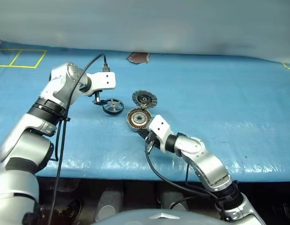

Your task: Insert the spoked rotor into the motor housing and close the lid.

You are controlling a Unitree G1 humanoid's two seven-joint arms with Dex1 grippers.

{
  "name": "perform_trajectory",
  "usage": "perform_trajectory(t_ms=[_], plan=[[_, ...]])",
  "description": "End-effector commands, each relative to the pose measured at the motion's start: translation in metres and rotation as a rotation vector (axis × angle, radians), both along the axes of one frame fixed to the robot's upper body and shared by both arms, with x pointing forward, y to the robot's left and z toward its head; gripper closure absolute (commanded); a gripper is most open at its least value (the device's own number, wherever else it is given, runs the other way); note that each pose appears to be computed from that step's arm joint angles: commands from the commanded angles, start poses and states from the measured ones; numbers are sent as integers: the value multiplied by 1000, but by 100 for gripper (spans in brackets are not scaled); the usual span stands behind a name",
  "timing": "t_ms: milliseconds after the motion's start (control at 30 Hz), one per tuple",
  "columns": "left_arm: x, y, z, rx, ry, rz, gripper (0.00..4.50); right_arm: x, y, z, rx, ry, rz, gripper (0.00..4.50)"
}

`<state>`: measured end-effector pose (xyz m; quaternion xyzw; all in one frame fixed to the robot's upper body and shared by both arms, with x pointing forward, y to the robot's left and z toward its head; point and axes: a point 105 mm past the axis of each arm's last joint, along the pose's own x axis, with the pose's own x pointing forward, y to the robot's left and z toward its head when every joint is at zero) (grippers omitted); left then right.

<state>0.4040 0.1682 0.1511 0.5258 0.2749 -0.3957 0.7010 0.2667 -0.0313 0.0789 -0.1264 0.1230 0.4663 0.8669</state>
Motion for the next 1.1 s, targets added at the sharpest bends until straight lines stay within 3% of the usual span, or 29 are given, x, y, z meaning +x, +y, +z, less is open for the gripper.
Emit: perform_trajectory(t_ms=[33,267,500,967,1100], plan=[[3,-3,1,38,0,-17,87,-5,5,15,25,-37,29,450],[4,-17,-10,-12,27,-15,87,-6,3,15,15,-31,23,450],[0,-14,-26,39,71,-37,87,-4,0,14,7,-30,-1,450],[-6,-21,-20,-38,87,-78,87,-3,-1,13,-2,-36,-16,450],[-7,-21,-24,-25,90,-83,178,-3,-2,14,-3,-39,-16,450]])
